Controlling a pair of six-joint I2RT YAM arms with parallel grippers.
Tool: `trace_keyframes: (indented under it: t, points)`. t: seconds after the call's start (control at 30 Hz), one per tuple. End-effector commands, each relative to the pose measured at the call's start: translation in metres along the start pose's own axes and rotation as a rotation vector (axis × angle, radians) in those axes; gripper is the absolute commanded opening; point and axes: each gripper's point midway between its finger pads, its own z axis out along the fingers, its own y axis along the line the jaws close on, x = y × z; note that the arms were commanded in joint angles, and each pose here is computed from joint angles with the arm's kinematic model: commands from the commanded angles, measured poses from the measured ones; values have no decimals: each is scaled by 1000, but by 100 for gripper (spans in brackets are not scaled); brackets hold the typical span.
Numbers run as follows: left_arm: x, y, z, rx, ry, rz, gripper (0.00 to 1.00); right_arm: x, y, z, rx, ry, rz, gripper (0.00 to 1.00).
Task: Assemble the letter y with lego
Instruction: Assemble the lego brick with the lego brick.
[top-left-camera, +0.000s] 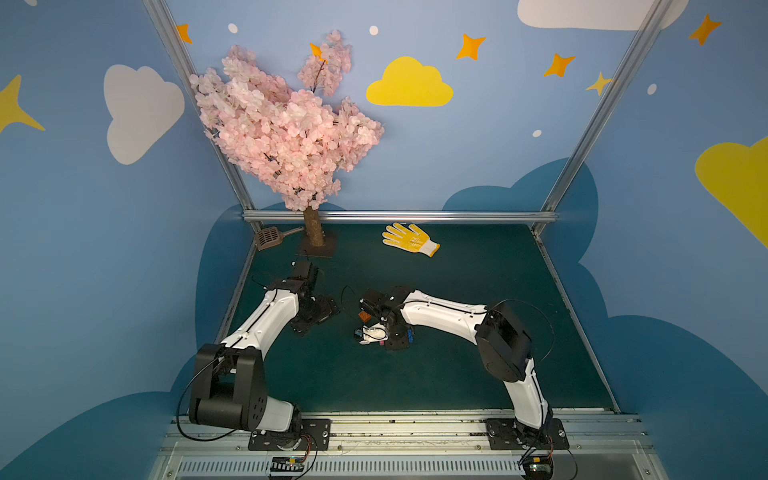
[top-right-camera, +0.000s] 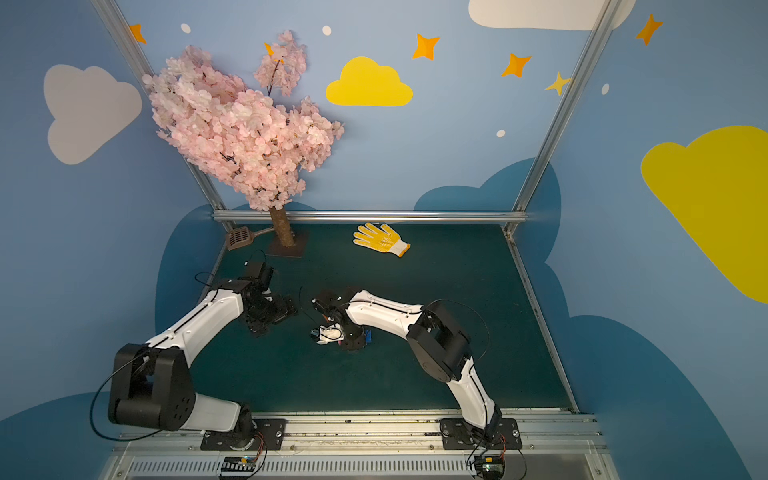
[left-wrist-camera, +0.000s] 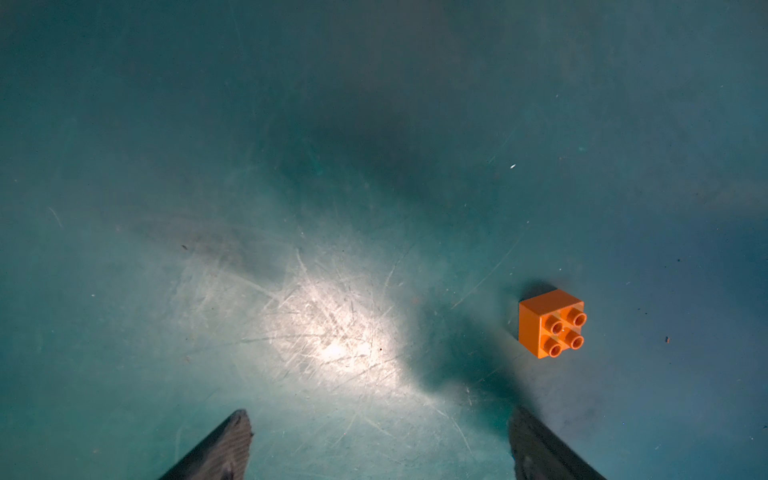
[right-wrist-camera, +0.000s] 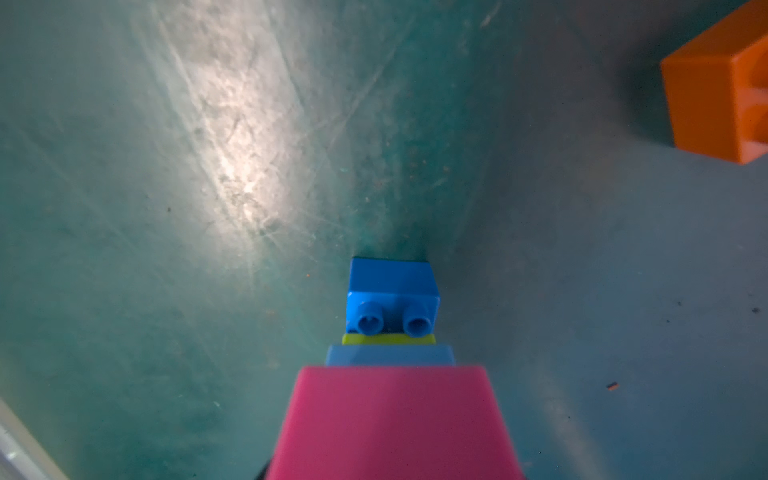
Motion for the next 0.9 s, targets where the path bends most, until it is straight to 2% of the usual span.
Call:
trace_keyframes:
  t: [0.0, 0.37, 0.7, 0.87]
  points:
    - [-1, -1, -6, 8, -5, 4, 96, 11, 0, 42, -79, 38, 19, 0]
    - [1, 0, -5, 8, 1, 5, 96, 29, -12, 48, 6, 107, -27, 0]
    - [1, -2, -3, 15, 9, 6, 96, 27, -7, 40, -45, 153, -55, 0]
    - [1, -3, -3, 20, 10, 11, 96, 26, -7, 40, -20, 192, -49, 0]
